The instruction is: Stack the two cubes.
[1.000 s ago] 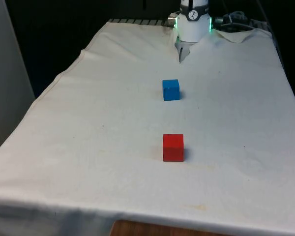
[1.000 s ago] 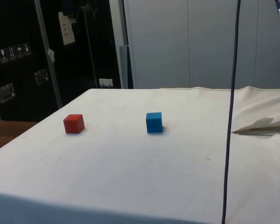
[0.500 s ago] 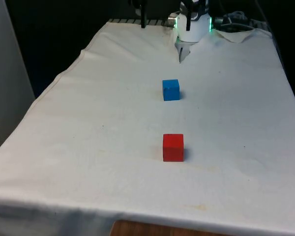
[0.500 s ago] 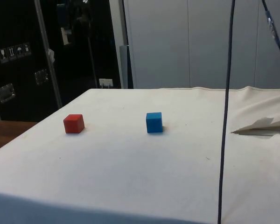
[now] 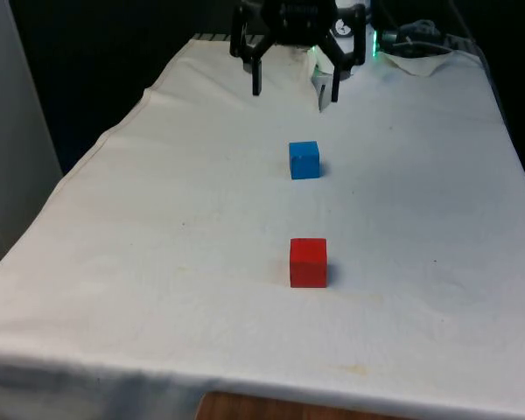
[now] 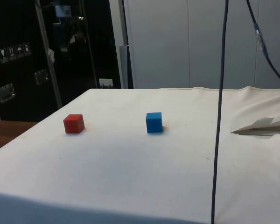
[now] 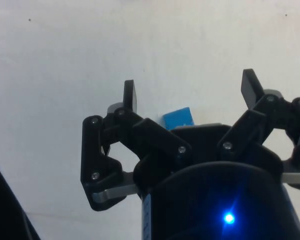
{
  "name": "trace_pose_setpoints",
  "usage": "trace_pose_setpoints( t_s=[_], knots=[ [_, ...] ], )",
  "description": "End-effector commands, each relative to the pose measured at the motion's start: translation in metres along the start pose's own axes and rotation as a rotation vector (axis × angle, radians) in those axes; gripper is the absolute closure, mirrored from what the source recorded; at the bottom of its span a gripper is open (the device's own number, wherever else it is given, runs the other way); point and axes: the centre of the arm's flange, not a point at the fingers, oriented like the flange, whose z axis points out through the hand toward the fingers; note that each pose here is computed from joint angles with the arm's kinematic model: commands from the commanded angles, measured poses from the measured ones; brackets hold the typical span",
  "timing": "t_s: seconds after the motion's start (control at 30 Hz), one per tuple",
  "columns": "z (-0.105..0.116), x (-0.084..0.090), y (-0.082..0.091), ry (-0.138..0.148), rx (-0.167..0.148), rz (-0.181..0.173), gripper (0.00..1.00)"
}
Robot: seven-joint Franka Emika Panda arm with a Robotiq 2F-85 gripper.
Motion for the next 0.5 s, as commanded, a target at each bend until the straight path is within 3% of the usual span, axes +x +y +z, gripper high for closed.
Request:
trace_pose_setpoints(
  t_s=[0.0, 0.47],
  knots=[
    [0.003, 0.002, -0.001, 0.001, 0.003, -0.003, 0.00],
    [0.039, 0.010, -0.010, 0.000, 0.000, -0.014, 0.00]
  ],
)
